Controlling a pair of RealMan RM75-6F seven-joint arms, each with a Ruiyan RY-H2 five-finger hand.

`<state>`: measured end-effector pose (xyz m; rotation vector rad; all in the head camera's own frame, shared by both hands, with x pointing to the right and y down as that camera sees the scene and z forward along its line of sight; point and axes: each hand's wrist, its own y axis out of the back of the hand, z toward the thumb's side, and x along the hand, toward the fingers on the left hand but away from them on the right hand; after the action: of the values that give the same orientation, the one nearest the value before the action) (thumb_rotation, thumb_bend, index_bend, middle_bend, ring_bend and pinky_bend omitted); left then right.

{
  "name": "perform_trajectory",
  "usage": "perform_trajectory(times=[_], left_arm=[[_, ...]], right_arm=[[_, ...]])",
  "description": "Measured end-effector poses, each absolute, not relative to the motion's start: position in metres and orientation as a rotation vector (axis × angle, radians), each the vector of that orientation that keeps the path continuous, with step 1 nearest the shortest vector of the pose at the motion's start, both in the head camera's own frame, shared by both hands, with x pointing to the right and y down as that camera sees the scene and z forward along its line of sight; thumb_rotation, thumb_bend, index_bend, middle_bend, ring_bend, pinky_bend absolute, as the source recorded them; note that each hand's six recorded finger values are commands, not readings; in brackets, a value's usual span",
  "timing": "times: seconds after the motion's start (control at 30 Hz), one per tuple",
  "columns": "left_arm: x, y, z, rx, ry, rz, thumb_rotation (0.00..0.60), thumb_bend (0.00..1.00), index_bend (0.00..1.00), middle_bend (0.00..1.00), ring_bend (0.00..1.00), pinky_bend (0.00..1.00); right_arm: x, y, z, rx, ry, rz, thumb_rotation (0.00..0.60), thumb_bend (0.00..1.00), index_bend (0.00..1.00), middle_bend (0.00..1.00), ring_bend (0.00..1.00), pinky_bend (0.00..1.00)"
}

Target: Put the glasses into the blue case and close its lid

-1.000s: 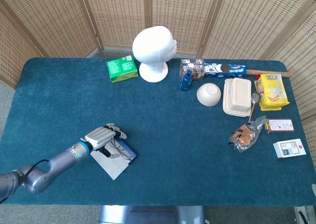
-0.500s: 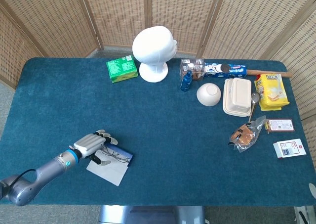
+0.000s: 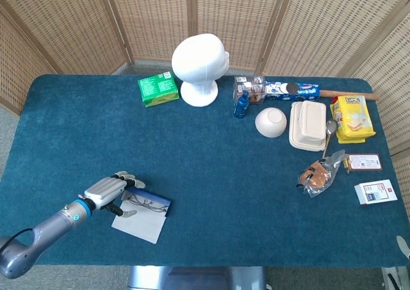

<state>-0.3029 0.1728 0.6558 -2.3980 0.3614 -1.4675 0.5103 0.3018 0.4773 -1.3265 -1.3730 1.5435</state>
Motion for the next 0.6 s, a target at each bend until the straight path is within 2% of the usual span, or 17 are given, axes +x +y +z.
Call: perform_trajectory(times=[0.23, 0.6], left_arm=[[-0.318, 0.165, 0.653, -2.346, 0.444, -1.471, 0.418, 0.23, 0.16, 0.21, 0.07, 0.0], [-0.33, 0.178, 0.674, -2.351, 0.408, -1.566, 0.416, 0.23, 0.15, 0.19, 0.05, 0.0]], right_arm=[[0.509, 0.3, 0.48, -1.334, -1.37, 1.541, 0.527, 0.22, 0.0, 0.13, 0.0, 0.16], [0.508, 0.3, 0.48, -1.33, -1.366, 1.551, 0.524, 0.22, 0.0, 0.13, 0.0, 0.16]])
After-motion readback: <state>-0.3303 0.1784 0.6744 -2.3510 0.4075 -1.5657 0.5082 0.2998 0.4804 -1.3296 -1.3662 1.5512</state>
